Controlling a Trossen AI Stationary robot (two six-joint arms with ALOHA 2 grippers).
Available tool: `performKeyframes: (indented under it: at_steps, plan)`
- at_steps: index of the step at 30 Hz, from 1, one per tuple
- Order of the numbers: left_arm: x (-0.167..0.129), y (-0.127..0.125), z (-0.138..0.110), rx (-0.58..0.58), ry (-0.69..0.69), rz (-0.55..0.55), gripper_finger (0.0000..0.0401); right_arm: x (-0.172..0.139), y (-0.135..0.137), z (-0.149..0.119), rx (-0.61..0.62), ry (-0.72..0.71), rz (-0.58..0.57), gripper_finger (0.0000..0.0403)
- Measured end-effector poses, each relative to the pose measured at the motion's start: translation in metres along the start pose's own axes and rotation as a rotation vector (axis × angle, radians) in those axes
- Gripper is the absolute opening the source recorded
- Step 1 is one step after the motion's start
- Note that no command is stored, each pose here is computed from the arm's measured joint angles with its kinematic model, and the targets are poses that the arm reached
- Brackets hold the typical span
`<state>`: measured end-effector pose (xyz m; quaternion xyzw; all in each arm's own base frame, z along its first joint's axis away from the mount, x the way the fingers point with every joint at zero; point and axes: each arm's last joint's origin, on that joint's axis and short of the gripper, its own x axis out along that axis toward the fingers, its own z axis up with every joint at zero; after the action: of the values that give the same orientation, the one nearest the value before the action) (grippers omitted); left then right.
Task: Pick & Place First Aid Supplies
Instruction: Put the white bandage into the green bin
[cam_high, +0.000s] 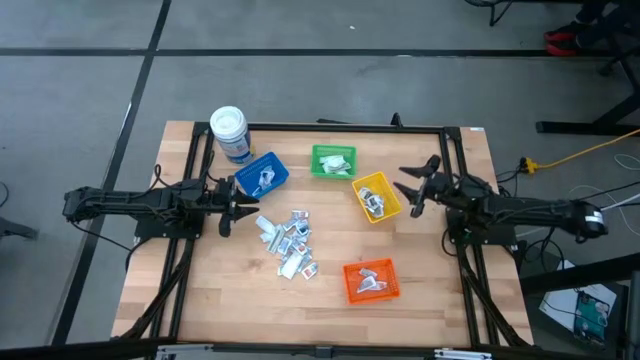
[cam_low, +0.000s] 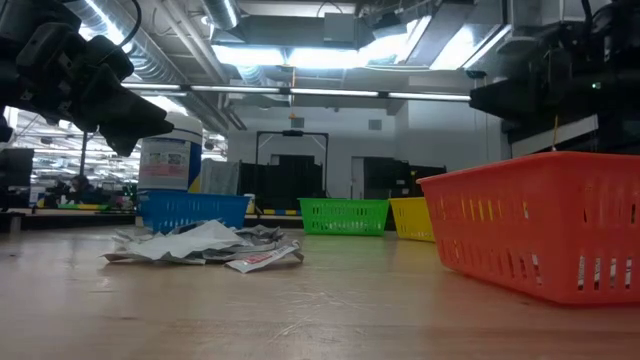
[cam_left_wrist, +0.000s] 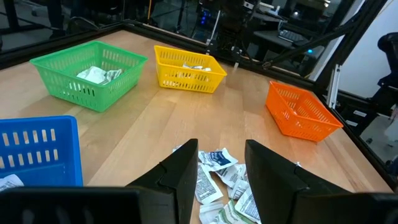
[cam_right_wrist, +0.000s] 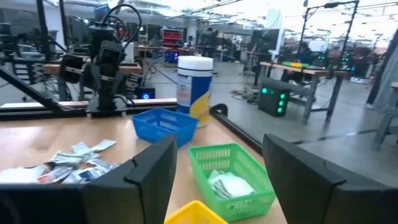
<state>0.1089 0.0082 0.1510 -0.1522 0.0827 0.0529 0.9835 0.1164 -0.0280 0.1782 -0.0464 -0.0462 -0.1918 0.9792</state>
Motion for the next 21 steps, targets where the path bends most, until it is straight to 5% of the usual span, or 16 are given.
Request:
performKeyframes:
  at_steps: [21]
  plan:
    - [0.0,0.0,0.0,0.0,0.0,0.0,0.0127,-0.023,-0.008,-0.006,-0.075,0.053,-0.033,0.0236]
